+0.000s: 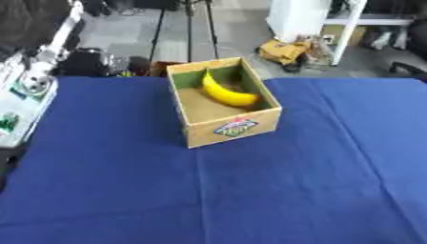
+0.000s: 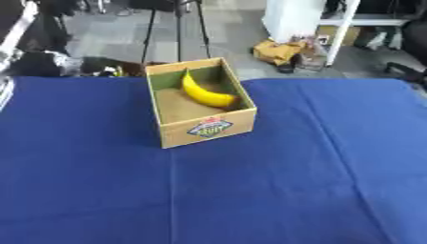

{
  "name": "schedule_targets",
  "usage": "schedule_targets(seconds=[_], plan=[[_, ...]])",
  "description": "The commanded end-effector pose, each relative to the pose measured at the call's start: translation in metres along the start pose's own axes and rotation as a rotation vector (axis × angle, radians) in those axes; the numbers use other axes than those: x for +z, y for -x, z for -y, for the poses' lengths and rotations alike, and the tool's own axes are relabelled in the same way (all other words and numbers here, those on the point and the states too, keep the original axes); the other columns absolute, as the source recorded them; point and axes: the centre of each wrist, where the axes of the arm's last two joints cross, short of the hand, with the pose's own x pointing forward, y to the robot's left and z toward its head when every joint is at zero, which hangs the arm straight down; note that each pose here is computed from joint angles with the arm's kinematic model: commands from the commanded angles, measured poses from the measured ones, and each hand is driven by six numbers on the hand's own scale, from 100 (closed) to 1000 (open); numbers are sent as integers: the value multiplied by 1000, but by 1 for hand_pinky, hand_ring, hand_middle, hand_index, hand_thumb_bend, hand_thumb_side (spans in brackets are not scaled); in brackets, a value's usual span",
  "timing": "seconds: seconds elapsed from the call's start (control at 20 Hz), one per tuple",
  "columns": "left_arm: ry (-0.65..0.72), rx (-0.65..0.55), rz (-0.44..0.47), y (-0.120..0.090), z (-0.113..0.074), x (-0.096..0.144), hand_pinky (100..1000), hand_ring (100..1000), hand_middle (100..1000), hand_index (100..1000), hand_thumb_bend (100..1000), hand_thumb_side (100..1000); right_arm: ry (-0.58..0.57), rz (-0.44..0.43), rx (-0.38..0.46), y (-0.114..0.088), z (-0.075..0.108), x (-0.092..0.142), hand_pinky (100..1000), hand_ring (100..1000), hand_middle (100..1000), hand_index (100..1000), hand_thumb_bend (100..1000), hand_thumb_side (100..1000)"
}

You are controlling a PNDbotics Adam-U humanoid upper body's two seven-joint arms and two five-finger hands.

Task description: Pick up objects on the table and place them in the box.

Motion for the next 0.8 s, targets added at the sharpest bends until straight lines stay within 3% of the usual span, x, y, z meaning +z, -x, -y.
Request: schedule_targets(seconds=[0.05,0.35,0.8], plan=[[14,90,23,-5,-5,9,659,649,649,838,911,841,-15,41,20,-10,4,-9,724,674,671,762,100,686],[44,195,-56,12,16,29,650,648,651,844,831,865,-33,32,20,-8,3,-7,725,674,670,762,100,686],[40,238,-97,21,26,41,649,651,655,845,802,874,-40,35,14,-8,1,-7,726,675,670,762,100,685]])
